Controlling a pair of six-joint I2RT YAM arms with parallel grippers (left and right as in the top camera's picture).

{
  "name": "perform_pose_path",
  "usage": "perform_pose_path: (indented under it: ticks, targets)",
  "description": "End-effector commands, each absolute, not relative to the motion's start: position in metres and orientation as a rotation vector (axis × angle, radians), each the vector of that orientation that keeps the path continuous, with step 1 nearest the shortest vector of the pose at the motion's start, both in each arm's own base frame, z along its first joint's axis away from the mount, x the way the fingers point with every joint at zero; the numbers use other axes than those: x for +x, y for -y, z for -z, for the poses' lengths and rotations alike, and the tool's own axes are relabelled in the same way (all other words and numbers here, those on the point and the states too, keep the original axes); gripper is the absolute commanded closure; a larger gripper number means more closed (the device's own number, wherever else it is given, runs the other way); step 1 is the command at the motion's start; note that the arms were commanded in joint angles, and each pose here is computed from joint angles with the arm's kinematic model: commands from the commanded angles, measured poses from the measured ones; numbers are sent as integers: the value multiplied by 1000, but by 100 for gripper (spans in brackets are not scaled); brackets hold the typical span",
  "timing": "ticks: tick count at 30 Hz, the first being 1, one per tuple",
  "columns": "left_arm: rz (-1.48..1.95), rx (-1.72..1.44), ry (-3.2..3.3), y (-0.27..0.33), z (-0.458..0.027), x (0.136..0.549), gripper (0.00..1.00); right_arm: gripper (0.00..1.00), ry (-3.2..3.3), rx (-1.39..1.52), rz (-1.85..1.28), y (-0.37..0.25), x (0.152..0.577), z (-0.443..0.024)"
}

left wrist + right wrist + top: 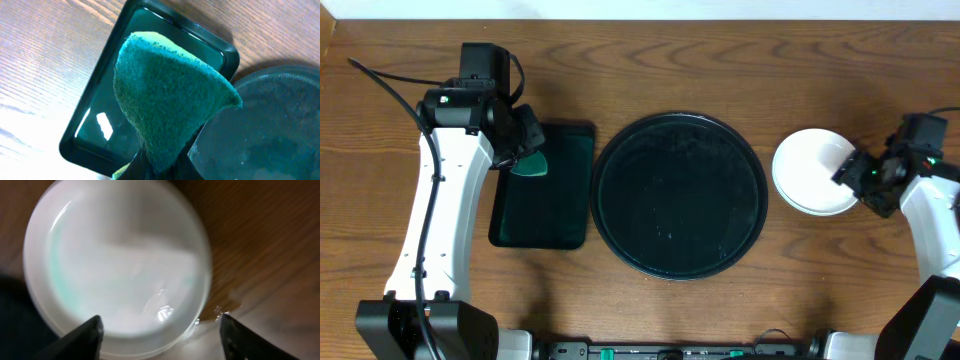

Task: Clean dirty plates on tray and stack at the side
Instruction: 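Lower the sponge into the rectangular tray and release it with left gripper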

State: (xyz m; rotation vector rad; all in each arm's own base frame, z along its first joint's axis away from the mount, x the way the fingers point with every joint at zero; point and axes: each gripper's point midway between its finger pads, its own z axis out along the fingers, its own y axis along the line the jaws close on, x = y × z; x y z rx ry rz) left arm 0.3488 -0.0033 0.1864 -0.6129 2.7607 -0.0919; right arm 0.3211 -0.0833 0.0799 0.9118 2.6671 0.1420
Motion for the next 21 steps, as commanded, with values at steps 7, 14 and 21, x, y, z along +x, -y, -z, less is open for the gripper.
perform_pose_path:
  ticks: [7, 14, 21]
  targets:
    - [-155, -306, -2927, -18, -143, 350, 93, 9, -2709, 410, -224, 3, 361, -150]
    - [-31, -214, -3126, 1, -79, 353, 93, 9, -2731, 262, -176, -29, 359, -152]
    - [-50, -449, -3228, 2, -37, 346, 91, 9, -2754, 200, -165, -31, 355, -150]
